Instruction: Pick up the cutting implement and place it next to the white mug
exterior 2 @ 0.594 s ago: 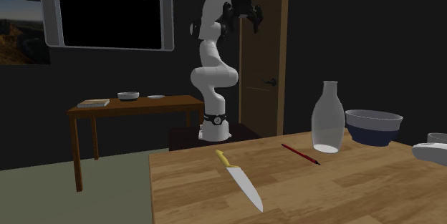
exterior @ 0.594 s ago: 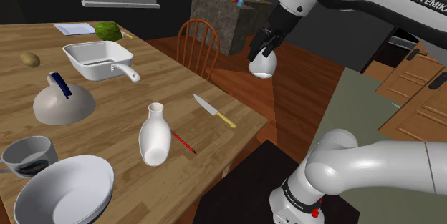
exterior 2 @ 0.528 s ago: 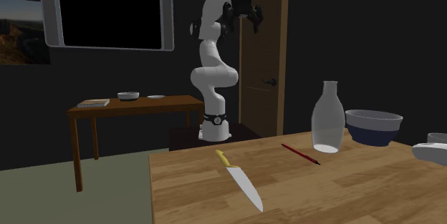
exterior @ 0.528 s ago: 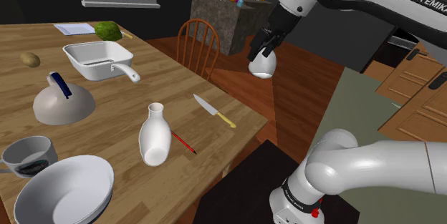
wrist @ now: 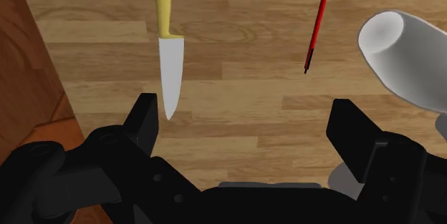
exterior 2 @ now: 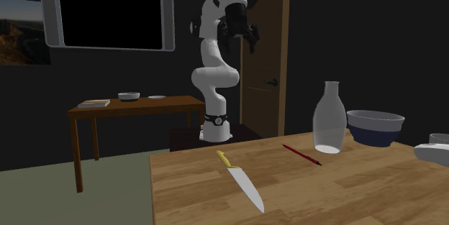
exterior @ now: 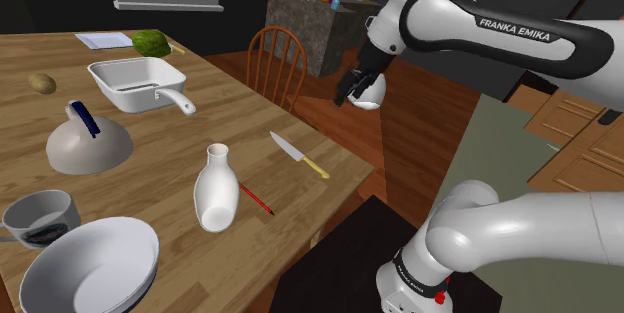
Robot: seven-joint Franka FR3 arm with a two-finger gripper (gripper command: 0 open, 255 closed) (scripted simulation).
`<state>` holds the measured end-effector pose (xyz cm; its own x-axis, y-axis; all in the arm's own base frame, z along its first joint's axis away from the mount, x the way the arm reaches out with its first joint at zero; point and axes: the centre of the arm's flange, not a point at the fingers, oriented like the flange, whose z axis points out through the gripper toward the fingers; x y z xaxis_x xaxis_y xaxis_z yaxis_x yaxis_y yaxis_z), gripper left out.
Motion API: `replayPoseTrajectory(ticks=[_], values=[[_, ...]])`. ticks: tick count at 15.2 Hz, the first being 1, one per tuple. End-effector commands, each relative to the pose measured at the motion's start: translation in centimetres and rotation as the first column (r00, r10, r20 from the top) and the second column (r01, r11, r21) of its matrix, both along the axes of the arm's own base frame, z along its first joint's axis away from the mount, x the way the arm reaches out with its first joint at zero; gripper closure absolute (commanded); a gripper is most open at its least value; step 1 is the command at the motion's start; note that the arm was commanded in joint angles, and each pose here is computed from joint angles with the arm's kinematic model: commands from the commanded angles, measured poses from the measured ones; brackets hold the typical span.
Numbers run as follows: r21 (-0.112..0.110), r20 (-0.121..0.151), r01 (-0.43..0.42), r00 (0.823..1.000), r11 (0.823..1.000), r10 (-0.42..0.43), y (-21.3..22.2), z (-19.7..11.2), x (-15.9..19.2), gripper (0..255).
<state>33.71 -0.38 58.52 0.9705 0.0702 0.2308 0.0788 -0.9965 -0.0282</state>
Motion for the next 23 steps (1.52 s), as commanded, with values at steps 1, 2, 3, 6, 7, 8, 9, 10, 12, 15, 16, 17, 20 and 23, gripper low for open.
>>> replayPoseTrajectory(ticks=[1,2,3,6,7,8,9,10,12,15,16,17,20,23], values=[[0.002,-0.004,-0.014,1.000,1.000,0.014,-0.6,-2.7,1.1,0],[0.003,-0.007,-0.020,1.000,1.000,0.020,-1.0,-3.9,1.6,0],[0.004,-0.009,-0.026,1.000,1.000,0.026,-1.5,-5.0,2.2,0],[0.007,-0.017,-0.046,0.999,0.999,0.046,-2.7,-8.5,3.7,0],[0.008,-0.020,-0.052,0.998,0.999,0.052,-3.1,-9.7,4.2,0],[0.010,-0.022,-0.058,0.998,0.998,0.058,-3.5,-10.9,4.8,0],[0.011,-0.025,-0.065,0.998,0.998,0.065,-3.9,-12.0,5.3,0],[0.012,-0.028,-0.071,0.997,0.997,0.071,-4.3,-13.2,5.8,0],[0.014,-0.033,-0.084,0.996,0.996,0.084,-5.1,-15.6,6.8,0],[0.018,-0.041,-0.103,0.994,0.995,0.103,-6.2,-19.1,8.4,0],[0.020,-0.043,-0.109,0.993,0.994,0.110,-6.6,-20.3,8.9,0],[0.021,-0.046,-0.115,0.992,0.993,0.116,-6.9,-21.5,9.4,0],[0.025,-0.053,-0.134,0.989,0.991,0.135,-8.0,-25.0,10.9,0],[0.029,-0.061,-0.153,0.986,0.988,0.155,-9.0,-28.6,12.5,0]])
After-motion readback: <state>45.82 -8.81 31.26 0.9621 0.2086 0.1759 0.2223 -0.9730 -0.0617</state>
